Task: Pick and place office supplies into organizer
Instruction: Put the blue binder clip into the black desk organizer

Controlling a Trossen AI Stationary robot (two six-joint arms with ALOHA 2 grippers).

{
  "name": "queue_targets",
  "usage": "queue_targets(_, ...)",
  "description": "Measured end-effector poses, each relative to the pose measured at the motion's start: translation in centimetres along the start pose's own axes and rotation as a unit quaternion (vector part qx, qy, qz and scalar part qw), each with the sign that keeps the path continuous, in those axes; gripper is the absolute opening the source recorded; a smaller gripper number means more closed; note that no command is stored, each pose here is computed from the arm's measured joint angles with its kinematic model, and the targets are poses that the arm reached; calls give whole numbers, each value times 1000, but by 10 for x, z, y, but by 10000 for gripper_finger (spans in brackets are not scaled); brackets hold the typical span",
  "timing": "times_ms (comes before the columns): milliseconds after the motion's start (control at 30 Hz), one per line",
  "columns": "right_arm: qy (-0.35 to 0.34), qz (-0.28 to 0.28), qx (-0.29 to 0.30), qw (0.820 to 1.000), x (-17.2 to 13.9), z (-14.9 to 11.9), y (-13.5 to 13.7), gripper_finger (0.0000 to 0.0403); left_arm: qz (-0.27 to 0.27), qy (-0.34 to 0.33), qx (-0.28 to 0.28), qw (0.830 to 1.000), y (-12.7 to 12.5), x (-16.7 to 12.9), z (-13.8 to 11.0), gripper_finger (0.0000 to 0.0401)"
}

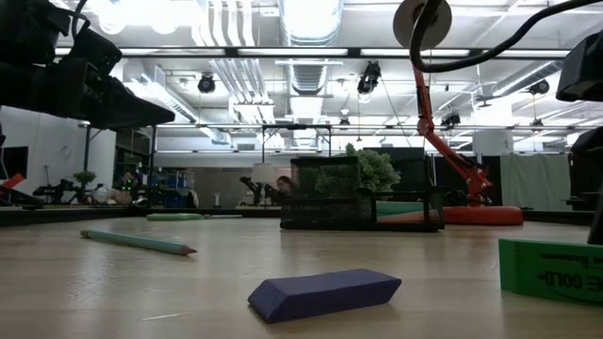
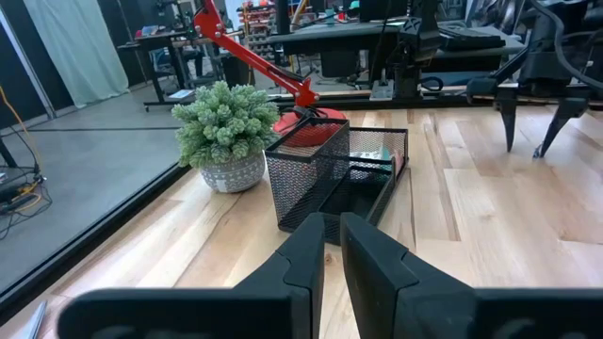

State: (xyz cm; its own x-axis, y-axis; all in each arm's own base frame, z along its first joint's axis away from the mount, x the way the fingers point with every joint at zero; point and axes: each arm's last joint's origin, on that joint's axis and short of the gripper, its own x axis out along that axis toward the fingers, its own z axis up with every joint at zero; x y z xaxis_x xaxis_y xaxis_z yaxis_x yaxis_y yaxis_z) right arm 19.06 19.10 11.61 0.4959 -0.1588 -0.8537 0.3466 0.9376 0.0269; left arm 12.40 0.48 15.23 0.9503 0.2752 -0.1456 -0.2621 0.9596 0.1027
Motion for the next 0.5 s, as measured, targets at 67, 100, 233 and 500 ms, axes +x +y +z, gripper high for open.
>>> queue_targets(67,7,2,2,1000,0,1,-1,157,0,0,0,1000,0,0,0,26)
queue_targets(100,9,3,3,1000,1,1,-1,150,0,0,0,1000,0,0,0,26)
queue_targets(233,16,8,-7,1000,1,3,-1,121,0,0,-1,1000,0,0,0,26)
queue_targets(500,26,23,-19,999,1,3,1,62,0,0,-1,1000,0,0,0,26)
